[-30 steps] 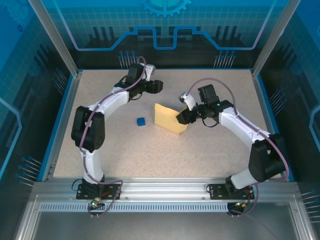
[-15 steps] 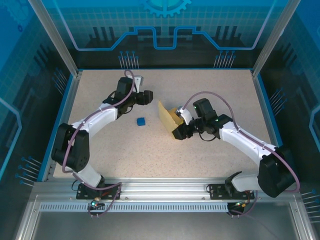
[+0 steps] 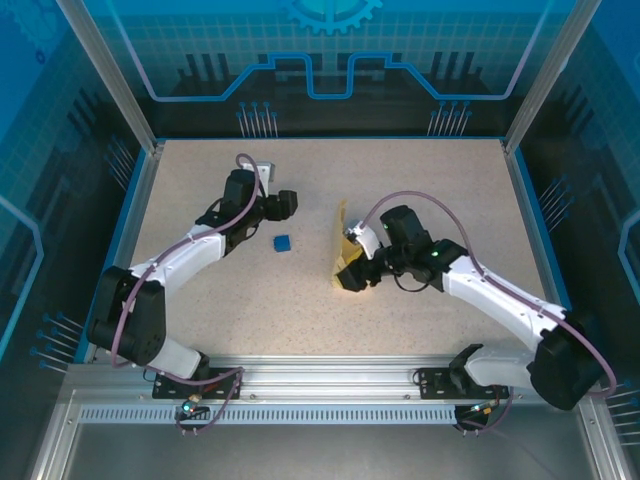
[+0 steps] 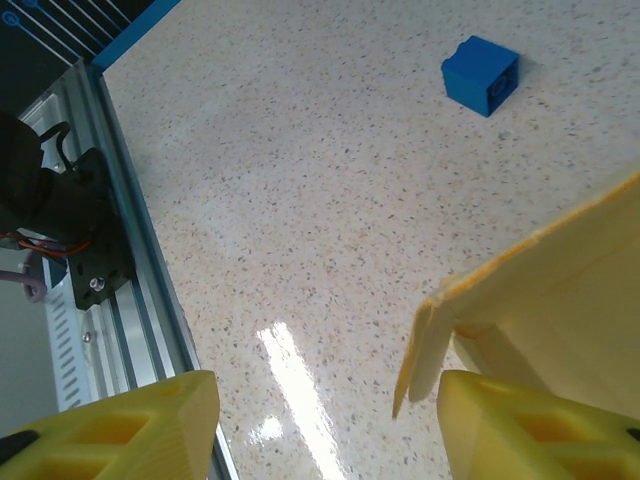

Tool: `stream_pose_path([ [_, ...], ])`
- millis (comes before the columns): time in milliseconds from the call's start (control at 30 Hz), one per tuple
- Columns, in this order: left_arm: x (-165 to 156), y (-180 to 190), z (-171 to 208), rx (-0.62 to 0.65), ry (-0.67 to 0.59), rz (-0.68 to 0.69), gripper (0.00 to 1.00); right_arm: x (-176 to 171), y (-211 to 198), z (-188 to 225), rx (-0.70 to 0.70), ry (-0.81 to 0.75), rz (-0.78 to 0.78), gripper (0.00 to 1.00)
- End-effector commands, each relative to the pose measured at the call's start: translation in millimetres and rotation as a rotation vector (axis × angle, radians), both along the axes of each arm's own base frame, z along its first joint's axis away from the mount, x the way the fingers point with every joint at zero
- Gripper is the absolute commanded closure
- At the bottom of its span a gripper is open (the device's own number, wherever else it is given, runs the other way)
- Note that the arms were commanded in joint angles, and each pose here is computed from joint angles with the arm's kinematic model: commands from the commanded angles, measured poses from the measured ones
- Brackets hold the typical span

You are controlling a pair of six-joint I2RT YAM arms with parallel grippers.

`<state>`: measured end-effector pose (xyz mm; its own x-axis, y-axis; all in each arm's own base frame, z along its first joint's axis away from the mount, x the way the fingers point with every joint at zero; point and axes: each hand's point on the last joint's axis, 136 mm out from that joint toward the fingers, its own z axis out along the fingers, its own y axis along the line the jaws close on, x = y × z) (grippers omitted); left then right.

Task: Fold the paper box

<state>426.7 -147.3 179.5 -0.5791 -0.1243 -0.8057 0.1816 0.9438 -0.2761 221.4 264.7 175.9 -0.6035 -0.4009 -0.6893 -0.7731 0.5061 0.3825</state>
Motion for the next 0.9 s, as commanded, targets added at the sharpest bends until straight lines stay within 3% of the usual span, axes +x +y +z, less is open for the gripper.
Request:
stream_pose_path([
  [0,-1,4,11,-0.028,-0.04,0.029,0.23,-4,-24,-4,-0.045,0.009,-0.069,0.34],
  [200,-4,3,9,-0.04,-0.039,0.027,0.23,4,-59,2,-0.027,-0.014,-0.216,0.3],
  [333,-6,3,8,-0.059,-0.044,0.03,0.23,45,-95,-4,0.014,0.021,-0.441,0.28],
  [433,-9,1,4,-0.077,-0.031,0.024,0.23,81,-105,-15,0.001,0.048,-0.518,0.28],
  [633,-20,0,-18,-0.136,0.046,0.039,0.23,156,-96,-46,-0.014,0.127,-0.526,0.29],
  [867,-37,-4,-45,-0.198,0.115,0.033,0.24,210,-68,-92,0.003,0.278,-0.459,0.34],
])
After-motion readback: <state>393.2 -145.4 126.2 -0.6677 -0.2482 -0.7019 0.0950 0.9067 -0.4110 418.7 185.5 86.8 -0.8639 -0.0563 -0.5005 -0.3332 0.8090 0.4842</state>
